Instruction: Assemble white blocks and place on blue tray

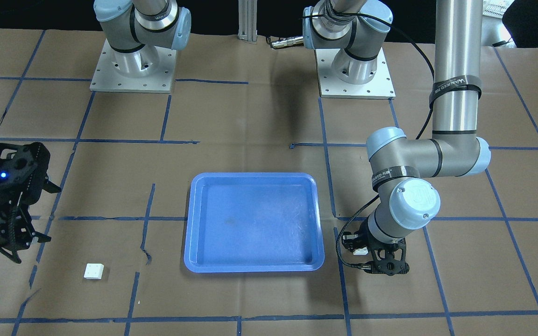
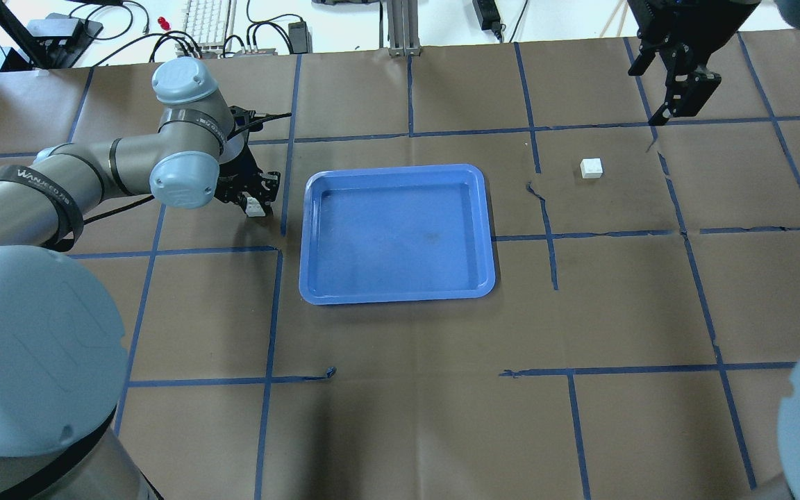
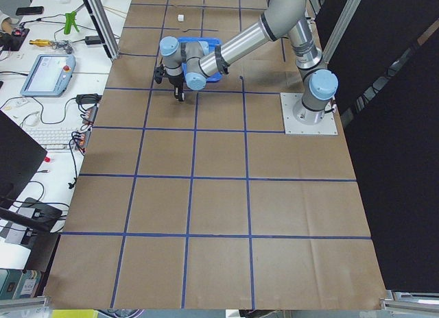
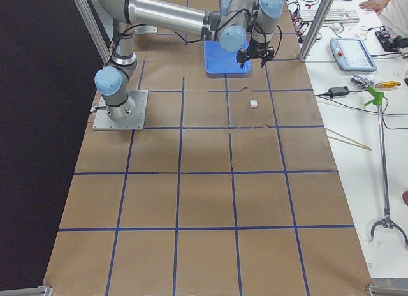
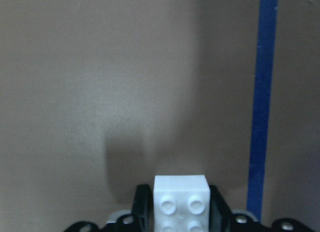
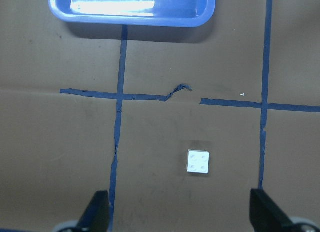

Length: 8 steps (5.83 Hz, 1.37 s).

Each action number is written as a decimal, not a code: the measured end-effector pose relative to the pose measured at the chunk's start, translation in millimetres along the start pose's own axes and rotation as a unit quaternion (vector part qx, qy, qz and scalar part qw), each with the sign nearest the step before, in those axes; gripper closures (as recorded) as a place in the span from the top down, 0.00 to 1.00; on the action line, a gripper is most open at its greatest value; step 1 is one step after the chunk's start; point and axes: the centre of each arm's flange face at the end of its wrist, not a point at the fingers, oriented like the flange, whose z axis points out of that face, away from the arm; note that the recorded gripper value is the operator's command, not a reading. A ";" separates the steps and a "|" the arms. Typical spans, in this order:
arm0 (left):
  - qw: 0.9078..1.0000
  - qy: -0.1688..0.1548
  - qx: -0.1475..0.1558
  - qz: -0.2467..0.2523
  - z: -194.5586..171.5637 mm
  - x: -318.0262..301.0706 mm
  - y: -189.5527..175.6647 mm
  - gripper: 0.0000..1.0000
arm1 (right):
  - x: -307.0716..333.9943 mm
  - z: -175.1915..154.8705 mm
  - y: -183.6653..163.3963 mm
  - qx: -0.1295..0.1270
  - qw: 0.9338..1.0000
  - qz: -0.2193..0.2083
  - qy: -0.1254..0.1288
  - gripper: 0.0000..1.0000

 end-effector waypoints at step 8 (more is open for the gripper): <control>0.729 -0.006 0.007 0.684 -20.7 207.5 86.7 0.33 | 22.4 215.0 140.7 0.241 0.970 0.020 0.032 1.00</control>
